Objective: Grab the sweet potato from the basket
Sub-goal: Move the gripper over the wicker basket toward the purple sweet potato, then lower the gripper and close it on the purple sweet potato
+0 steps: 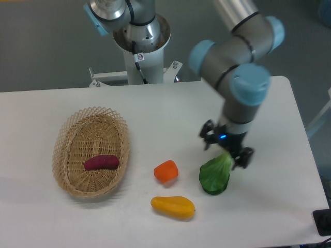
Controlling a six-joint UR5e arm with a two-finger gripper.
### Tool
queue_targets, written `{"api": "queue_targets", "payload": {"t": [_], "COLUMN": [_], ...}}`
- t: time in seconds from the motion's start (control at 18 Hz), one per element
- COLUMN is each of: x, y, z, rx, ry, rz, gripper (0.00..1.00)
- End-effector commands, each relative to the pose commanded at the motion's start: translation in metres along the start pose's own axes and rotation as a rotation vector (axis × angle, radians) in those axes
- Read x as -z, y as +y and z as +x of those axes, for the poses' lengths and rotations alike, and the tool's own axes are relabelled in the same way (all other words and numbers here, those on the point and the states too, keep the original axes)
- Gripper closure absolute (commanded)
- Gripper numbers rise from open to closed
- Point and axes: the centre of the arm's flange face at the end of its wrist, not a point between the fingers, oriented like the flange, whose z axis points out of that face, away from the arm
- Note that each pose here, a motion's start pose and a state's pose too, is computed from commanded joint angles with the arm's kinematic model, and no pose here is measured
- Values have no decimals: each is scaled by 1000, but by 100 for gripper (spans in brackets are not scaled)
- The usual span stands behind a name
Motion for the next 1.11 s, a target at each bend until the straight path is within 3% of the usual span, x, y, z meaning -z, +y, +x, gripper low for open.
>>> {"api": "queue_targets", "payload": {"t": [0.22,0.5,1.11], "x": [-9,-31,-95], "y": [-49,-84,-126], "z": [74,156,214], "rx": [-70,-132,-171], "ry": [26,22,50], "rz": [-1,3,-54], "gripper": [0,0,0]}}
